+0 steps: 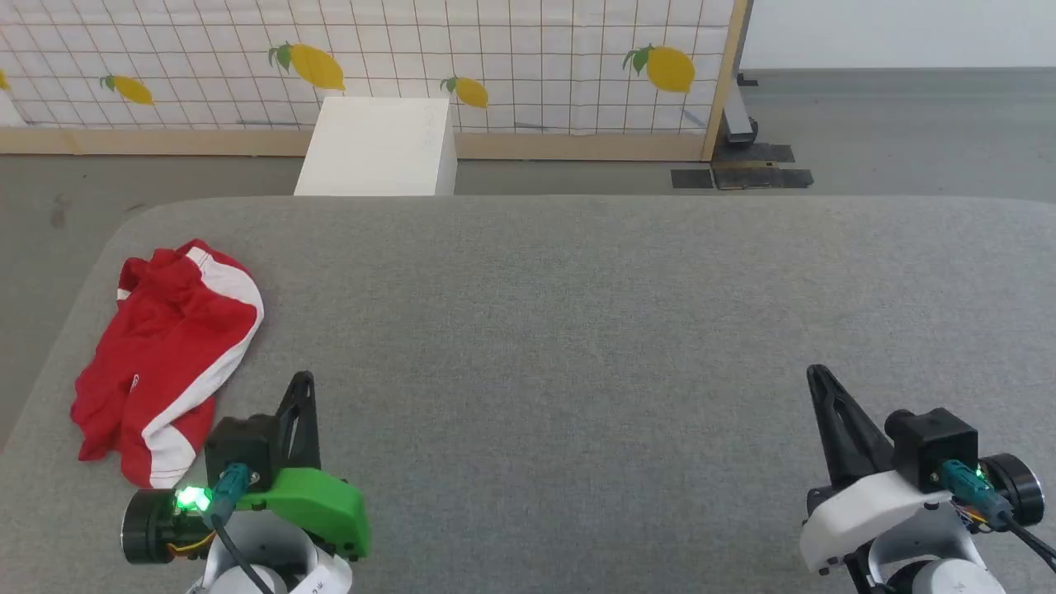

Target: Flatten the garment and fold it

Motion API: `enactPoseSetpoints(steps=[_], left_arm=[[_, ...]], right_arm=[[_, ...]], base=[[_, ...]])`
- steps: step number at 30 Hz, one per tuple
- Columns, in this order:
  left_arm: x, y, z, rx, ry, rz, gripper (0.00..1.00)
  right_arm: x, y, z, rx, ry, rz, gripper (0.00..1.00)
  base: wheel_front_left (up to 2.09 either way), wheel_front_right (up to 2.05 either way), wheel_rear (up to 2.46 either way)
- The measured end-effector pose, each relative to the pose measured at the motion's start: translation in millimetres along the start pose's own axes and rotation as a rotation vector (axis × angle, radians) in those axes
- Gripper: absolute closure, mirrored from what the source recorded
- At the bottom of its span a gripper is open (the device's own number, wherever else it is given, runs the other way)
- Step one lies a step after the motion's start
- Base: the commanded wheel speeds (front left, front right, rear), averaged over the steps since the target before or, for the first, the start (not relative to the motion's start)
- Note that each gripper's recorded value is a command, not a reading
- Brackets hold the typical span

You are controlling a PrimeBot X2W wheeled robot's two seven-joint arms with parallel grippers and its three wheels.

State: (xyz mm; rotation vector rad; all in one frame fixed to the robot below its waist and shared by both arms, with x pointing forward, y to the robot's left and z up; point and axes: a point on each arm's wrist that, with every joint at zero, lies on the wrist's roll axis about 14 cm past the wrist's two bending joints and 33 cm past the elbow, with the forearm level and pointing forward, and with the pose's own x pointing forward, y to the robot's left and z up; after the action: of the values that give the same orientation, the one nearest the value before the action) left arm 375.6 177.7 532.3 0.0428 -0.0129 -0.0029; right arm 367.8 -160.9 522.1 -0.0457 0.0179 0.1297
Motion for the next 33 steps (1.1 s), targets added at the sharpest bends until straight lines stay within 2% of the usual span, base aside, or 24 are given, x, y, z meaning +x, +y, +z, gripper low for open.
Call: enactPoseSetpoints(steps=[33], left_arm=[[0.0, -0.1, 0.0, 0.0, 0.0, 0.0, 1.0]], right_arm=[[0.0, -0.1, 0.0, 0.0, 0.0, 0.0, 1.0]], base=[[0.0, 0.0, 0.0]])
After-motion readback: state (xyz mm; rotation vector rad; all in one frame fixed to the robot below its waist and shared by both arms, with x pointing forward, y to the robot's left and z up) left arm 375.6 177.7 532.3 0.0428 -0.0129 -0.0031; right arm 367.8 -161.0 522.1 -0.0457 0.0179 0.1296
